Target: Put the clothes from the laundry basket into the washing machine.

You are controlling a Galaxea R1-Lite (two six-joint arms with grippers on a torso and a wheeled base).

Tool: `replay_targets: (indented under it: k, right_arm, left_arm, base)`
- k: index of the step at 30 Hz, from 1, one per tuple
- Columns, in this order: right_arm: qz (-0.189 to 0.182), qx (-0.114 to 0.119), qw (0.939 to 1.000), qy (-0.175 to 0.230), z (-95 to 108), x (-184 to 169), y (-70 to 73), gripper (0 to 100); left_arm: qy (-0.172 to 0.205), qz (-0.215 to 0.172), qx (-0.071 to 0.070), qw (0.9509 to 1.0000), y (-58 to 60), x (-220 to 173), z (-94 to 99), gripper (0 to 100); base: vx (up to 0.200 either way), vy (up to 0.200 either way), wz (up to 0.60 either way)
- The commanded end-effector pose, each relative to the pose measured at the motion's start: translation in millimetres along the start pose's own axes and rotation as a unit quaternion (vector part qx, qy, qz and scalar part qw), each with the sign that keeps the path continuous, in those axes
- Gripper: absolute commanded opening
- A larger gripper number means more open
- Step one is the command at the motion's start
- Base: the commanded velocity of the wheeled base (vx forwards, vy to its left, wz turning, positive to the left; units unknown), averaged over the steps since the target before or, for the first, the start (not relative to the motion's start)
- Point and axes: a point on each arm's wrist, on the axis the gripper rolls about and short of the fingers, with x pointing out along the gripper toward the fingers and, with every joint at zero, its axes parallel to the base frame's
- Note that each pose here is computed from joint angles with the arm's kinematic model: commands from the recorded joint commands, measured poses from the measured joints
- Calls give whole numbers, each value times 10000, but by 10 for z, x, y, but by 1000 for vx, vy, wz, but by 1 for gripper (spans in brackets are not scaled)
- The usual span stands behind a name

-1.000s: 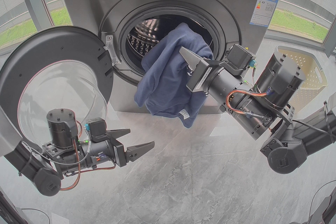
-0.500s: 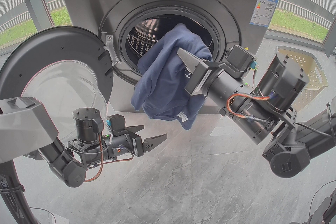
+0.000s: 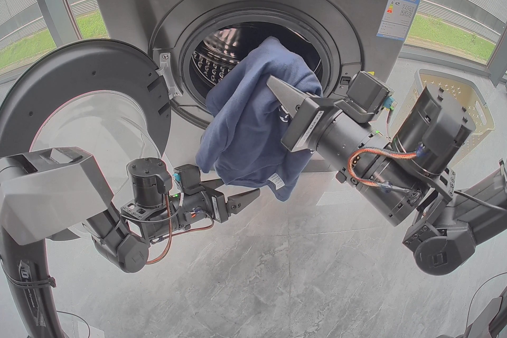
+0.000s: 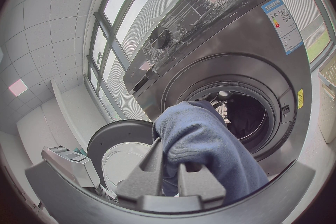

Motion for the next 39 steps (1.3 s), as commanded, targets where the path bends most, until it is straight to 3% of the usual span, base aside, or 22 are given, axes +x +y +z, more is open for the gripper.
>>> replay_targets:
  k: [1, 7, 10, 13, 16, 23, 34, 39]
  right_arm:
    - [-1, 2, 10000, 21, -2, -20, 4, 0]
    - [-14, -5, 10000, 96, -43, -38, -4, 0]
    - [-28, -13, 9999, 148, -79, -35, -14, 0]
    - [-36, -22, 9999, 121, -65, -25, -19, 0]
    - [-44, -24, 9999, 95, -52, -16, -26, 0]
    - [-87, -47, 10000, 9, -5, 10, -58, 0]
    - [-286, -98, 9995, 5, -46, 87, -142, 0]
    - [-237, -80, 9997, 45, -69, 74, -105, 0]
  left_arm:
    - [-71, -34, 31, 10000, 37, 122, -10, 100]
    - [-163, -73, 64, 9998, 31, 150, 30, 100]
    - [-341, -199, 115, 9992, -81, 124, 178, 100]
    - [-407, -343, -18, 9986, -220, 66, 263, 100]
    - [-333, -452, -83, 9984, -333, -2, 247, 100]
    - [120, -543, -177, 9983, -425, -97, -35, 100]
    - [134, -768, -113, 9969, -591, -107, -80, 100]
    - [67, -772, -91, 9970, -580, -32, -88, 100]
  base:
    - [0, 0, 0]
    - [0, 0, 0]
    - [0, 0, 0]
    - [0, 0, 0]
    - [0, 0, 0]
    - [0, 0, 0]
    - [0, 0, 0]
    - [0, 0, 0]
